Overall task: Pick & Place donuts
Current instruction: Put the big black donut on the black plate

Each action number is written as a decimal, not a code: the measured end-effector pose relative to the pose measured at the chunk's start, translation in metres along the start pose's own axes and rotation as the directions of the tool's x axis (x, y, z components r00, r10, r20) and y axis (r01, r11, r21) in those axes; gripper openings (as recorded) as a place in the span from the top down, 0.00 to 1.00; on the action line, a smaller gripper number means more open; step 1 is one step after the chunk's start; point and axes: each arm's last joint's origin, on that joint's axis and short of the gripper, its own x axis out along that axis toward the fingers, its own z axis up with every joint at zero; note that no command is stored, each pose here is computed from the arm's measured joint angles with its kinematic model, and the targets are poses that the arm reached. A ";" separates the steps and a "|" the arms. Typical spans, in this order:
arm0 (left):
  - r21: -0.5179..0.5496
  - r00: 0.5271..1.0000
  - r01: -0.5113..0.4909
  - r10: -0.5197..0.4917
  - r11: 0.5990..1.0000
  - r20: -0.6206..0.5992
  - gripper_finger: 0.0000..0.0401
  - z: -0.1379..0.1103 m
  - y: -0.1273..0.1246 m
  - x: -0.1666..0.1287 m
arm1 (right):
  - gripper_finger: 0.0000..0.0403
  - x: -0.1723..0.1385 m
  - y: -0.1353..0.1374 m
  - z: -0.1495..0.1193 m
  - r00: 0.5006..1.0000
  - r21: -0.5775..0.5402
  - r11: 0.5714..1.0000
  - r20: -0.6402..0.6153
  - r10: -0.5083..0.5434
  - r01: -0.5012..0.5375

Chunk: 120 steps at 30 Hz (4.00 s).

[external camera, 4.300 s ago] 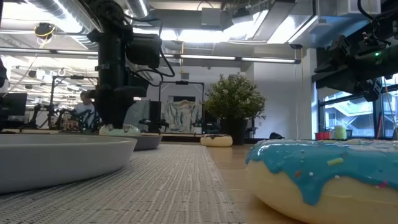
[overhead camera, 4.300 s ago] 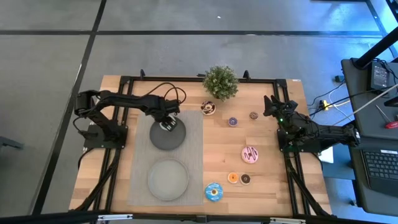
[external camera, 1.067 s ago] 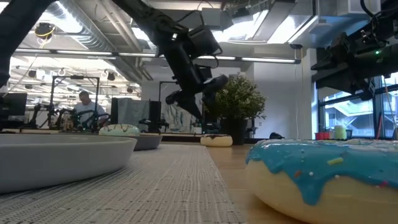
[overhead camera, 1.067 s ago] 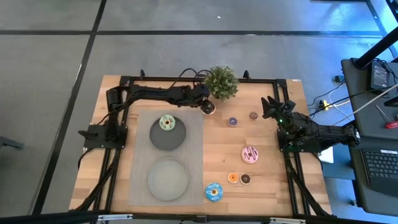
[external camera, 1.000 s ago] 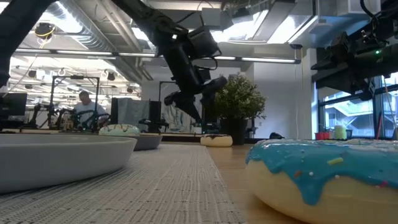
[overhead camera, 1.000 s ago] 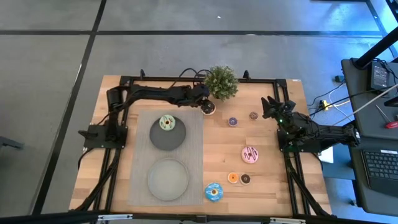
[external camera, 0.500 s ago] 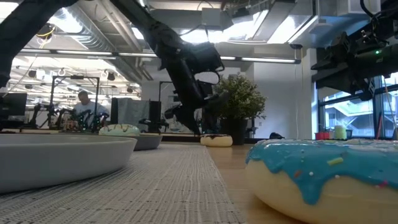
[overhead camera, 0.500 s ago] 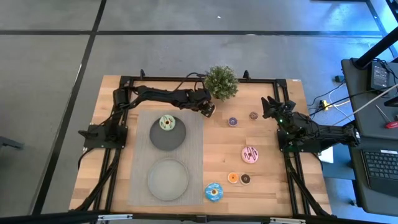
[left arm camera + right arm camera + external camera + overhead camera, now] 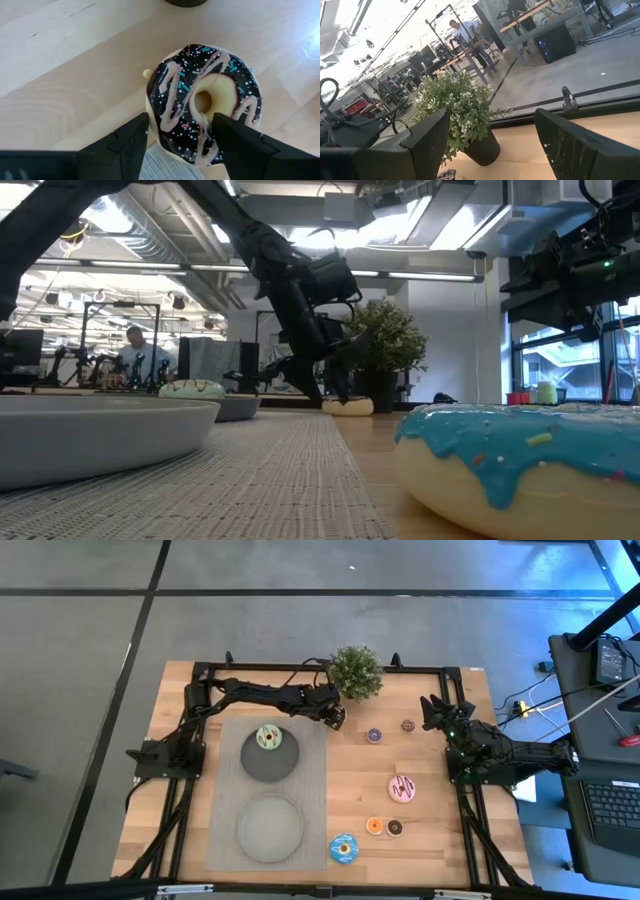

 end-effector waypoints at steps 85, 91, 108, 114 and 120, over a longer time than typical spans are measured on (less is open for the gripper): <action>-0.050 0.987 -0.034 0.026 0.998 -0.159 0.83 -0.182 0.007 -0.221 | 0.27 0.000 0.001 0.000 1.000 -0.051 0.999 -0.009 0.016 -0.016; -0.152 0.991 -0.024 0.004 0.988 -0.134 0.84 -0.195 0.043 -0.191 | 0.27 0.000 0.001 0.000 1.000 -0.052 0.999 -0.009 0.016 -0.016; -0.185 0.992 0.011 -0.034 0.983 -0.124 0.85 -0.195 0.058 -0.164 | 0.27 0.000 0.001 0.000 1.000 -0.051 0.999 -0.009 0.015 -0.016; -0.186 0.992 0.009 -0.032 0.982 -0.119 0.84 -0.195 0.058 -0.164 | 0.27 0.000 0.001 0.000 1.000 -0.052 0.999 -0.010 0.015 -0.016; -0.167 0.992 0.012 -0.033 0.986 -0.122 0.83 -0.195 0.058 -0.164 | 0.27 0.000 0.001 0.000 1.000 -0.051 0.999 -0.009 0.015 -0.016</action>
